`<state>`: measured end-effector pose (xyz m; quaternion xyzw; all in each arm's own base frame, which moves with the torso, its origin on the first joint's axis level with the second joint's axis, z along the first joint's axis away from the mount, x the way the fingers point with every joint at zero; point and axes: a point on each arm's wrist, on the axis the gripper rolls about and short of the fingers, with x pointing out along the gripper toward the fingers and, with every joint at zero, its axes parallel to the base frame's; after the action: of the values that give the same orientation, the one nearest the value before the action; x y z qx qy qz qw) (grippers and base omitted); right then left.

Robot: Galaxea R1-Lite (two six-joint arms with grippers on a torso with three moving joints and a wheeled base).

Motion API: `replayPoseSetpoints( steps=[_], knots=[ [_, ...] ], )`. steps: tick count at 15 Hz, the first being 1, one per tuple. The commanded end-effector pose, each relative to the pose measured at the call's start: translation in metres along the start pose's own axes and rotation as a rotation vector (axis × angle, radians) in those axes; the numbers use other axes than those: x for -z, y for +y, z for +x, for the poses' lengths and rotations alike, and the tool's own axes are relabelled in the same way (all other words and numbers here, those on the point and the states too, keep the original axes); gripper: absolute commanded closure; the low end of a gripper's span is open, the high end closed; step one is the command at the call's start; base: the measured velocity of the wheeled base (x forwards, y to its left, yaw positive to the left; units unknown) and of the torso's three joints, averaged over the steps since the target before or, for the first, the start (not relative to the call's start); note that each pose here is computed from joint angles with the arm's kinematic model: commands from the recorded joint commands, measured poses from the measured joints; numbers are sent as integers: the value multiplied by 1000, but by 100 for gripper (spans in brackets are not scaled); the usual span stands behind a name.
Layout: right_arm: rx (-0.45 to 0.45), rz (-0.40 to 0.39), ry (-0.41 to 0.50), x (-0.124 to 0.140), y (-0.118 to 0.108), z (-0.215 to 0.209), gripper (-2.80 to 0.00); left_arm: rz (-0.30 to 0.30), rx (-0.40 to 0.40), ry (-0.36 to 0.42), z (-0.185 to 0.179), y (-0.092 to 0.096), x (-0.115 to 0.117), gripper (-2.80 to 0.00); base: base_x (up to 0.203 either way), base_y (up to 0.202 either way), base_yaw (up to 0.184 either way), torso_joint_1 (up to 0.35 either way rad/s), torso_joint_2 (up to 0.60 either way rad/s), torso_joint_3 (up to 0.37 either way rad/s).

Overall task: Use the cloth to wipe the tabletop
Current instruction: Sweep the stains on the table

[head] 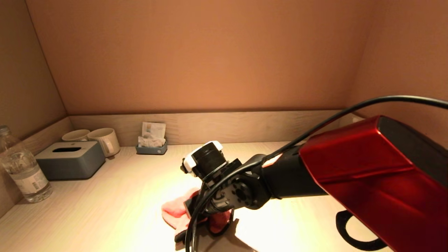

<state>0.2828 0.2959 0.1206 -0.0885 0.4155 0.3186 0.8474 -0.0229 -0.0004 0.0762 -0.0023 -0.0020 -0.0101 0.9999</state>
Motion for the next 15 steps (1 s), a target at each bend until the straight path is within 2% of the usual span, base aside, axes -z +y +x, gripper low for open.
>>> replayPoseSetpoints(
  steps=[1,2,4,6,8,9,11,13,15],
  knots=[
    [43,45,-12,-5,-23,0,0,0,0,1,0,0,0,0,0,0,0,0,0,0],
    [76,85,-21,-8,-44,-4,0,0,1,3,0,0,0,0,0,0,0,0,0,0],
    [111,126,-16,-4,-66,-15,0,0,0,0,0,0,0,0,0,0,0,0,0,0],
    [124,146,12,12,-75,-31,0,0,1,-1,0,0,0,0,0,0,0,0,0,0],
    [123,145,15,28,-75,-50,0,0,1,1,0,0,0,0,0,0,0,0,0,0],
    [110,129,1,34,-70,-56,0,0,0,2,0,0,0,0,0,0,0,0,0,0],
    [54,57,3,42,-41,-59,0,0,0,1,0,0,0,0,0,0,0,0,0,0],
    [29,23,7,45,-27,-59,0,0,1,1,0,0,0,0,0,0,0,0,0,0],
    [-25,-48,20,49,3,-55,0,0,0,0,0,0,0,0,0,0,0,0,0,0]
  ],
)
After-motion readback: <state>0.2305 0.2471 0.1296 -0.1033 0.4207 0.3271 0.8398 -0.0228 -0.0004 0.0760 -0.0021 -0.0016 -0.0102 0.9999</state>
